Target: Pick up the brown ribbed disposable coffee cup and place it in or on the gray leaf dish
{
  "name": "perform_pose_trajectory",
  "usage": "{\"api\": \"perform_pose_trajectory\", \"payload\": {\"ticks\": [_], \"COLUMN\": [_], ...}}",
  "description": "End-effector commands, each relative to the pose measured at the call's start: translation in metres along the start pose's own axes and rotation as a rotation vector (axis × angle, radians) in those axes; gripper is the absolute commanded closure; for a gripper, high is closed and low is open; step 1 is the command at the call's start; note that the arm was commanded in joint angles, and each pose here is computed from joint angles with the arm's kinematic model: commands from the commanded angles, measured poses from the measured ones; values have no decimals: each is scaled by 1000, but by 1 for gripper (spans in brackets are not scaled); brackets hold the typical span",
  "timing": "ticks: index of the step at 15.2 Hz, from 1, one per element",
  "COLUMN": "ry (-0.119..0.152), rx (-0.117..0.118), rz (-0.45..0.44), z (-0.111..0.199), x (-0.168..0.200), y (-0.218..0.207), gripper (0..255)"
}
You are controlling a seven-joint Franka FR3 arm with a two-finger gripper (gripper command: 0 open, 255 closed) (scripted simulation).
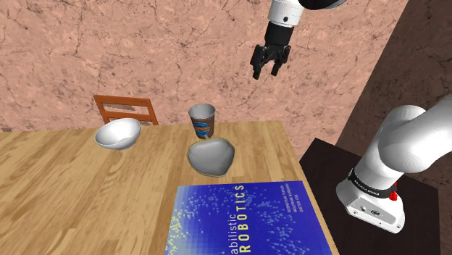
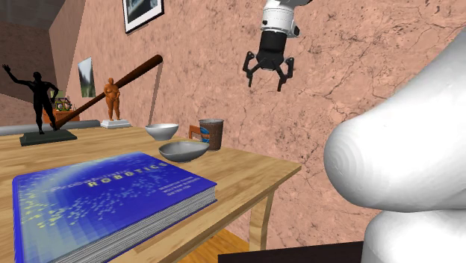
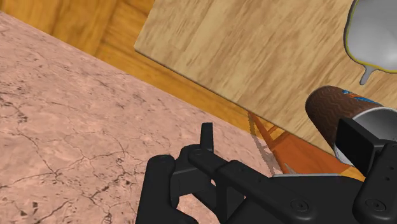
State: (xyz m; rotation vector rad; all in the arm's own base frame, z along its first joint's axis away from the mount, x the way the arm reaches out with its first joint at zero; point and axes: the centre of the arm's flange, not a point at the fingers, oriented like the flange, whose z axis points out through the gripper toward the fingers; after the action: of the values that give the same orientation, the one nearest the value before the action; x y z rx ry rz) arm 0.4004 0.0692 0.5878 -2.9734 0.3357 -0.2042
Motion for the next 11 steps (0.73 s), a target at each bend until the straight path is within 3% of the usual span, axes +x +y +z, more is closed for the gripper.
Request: {"api": "perform_pose_trajectory", "payload": {"ticks": [1,11], "ry": [-13,-81], "rx": [-4,-25], "rz": [14,76], "z": [14,100], "x": [15,85], "y": [-15,-99], "gripper": [0,0]}}
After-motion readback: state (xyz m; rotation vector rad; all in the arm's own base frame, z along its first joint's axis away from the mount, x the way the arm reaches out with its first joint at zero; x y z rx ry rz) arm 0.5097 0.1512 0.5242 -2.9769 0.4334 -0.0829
